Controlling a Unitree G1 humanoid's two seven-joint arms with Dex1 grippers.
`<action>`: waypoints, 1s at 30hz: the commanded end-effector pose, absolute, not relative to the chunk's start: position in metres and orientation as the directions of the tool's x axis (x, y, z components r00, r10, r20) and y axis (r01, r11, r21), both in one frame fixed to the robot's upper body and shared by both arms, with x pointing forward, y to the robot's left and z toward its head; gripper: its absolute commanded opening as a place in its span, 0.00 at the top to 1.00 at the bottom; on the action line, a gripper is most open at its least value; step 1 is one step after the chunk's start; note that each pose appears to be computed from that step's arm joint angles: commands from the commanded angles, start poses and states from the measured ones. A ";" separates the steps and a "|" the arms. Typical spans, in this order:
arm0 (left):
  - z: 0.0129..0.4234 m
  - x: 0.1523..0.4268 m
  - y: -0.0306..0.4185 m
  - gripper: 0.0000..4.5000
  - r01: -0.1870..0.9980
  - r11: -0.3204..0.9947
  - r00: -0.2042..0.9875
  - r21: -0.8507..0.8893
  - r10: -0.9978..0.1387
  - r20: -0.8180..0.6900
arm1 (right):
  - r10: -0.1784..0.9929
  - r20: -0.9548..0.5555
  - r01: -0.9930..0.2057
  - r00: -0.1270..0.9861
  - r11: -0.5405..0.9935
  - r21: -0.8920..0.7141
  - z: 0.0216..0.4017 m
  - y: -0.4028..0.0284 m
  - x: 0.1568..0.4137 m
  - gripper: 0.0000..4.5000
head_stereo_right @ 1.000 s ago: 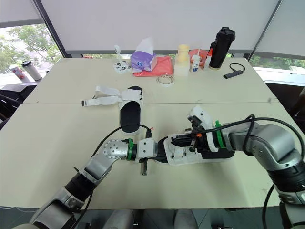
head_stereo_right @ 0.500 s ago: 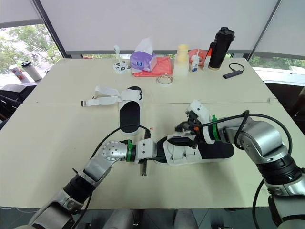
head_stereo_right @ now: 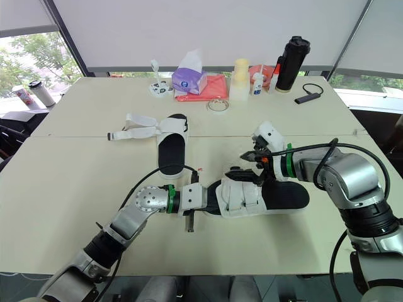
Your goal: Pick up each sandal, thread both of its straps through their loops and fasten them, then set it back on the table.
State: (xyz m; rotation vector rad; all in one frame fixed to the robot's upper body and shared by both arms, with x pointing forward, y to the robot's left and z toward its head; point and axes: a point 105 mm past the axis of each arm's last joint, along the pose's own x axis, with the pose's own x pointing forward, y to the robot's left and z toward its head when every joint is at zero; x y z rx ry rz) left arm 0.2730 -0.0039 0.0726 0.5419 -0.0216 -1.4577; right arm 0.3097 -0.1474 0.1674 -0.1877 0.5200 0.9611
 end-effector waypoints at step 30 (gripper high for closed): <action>0.036 0.267 0.004 1.00 0.962 -0.015 0.109 0.271 -0.893 -0.437 | 0.898 -0.429 -0.992 0.094 0.123 0.040 0.225 -0.095 0.261 0.99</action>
